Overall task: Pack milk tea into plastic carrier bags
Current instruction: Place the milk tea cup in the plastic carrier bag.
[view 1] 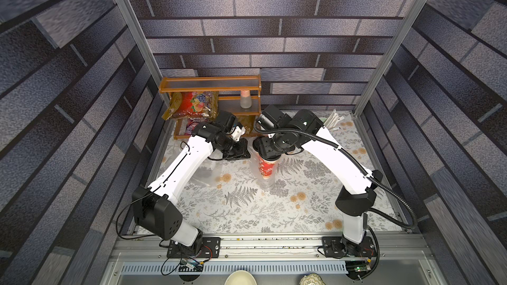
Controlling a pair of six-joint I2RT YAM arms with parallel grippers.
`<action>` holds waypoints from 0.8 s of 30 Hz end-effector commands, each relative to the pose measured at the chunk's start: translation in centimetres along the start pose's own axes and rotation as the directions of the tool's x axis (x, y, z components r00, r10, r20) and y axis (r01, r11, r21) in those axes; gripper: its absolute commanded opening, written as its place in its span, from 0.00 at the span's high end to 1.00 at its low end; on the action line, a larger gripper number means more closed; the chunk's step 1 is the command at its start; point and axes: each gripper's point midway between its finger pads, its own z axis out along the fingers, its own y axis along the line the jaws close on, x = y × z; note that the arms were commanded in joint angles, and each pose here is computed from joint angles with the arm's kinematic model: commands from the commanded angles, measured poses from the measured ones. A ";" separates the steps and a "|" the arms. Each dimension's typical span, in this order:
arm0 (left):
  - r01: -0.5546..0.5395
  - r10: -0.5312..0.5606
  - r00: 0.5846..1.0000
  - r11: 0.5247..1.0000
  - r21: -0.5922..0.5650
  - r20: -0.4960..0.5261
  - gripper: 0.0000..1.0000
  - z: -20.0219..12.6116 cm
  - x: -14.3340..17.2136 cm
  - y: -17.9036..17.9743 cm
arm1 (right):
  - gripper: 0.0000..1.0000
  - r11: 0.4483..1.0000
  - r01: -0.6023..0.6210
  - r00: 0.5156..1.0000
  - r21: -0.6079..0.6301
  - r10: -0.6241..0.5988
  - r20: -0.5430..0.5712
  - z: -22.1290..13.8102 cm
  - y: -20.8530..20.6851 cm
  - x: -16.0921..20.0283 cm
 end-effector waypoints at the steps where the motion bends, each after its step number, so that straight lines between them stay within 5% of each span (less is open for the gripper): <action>1: -0.008 0.007 1.000 1.000 0.029 0.025 0.91 -1.0 0.2 -1.1 | 0.36 0.999 0.031 0.999 0.018 -0.031 -0.011 1.1 0.4 0.1; 24: -0.007 0.005 0.999 0.999 0.039 0.041 0.93 -1.5 0.0 -1.5 | 0.37 1.000 0.002 0.999 0.024 -0.001 -0.042 7.5 1.1 1.7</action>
